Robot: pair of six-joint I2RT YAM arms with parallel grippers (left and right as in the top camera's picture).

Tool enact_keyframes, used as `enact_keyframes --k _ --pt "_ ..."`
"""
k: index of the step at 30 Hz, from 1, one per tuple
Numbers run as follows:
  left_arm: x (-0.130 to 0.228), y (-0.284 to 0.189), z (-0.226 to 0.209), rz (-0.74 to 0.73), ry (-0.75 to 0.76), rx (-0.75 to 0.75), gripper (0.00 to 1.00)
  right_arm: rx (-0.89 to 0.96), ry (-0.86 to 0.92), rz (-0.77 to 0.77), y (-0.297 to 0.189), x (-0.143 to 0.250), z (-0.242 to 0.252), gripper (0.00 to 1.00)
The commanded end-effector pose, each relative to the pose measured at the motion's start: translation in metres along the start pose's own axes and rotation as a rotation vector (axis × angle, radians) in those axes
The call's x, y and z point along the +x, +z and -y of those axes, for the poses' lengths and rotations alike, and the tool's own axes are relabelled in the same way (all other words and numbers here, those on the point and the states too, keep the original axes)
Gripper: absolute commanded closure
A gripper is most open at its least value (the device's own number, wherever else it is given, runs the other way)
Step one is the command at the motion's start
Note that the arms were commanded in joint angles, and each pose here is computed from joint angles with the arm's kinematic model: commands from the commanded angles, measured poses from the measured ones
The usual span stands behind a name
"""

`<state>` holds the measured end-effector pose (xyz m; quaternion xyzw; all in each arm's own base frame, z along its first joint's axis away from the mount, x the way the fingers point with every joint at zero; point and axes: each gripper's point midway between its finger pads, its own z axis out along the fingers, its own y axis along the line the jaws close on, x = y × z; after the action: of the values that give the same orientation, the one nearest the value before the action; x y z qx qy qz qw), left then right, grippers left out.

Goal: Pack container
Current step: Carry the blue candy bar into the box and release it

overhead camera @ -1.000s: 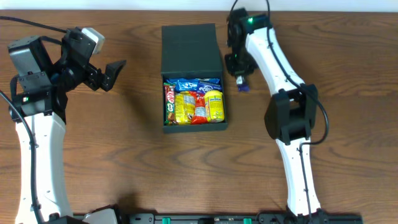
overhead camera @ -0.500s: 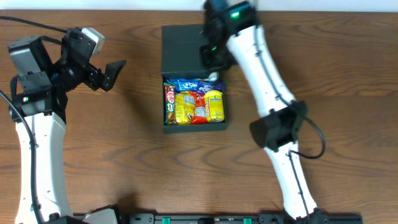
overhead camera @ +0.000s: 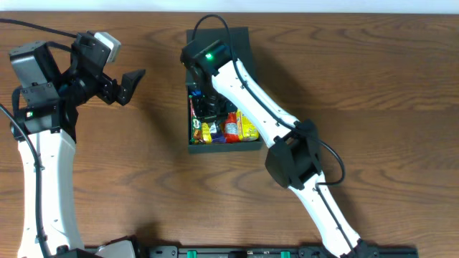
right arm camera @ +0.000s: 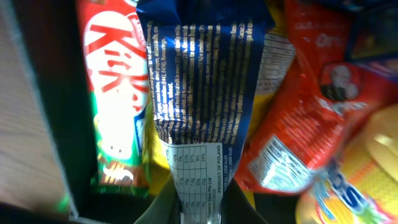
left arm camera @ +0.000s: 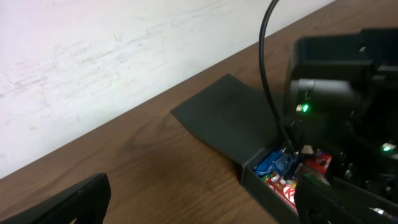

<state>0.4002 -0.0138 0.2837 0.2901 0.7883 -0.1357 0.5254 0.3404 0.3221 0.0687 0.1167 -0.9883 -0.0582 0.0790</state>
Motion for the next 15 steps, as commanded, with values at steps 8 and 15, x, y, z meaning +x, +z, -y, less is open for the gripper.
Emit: enact_keyframes --k 8,15 --pt "-0.001 0.001 0.0 0.0 0.009 0.003 0.05 -0.049 0.033 0.039 0.001 -0.006 -0.016 0.32" --pt "-0.001 0.001 0.0 0.001 0.01 0.003 0.05 -0.094 0.018 0.14 -0.03 -0.029 -0.009 0.34"
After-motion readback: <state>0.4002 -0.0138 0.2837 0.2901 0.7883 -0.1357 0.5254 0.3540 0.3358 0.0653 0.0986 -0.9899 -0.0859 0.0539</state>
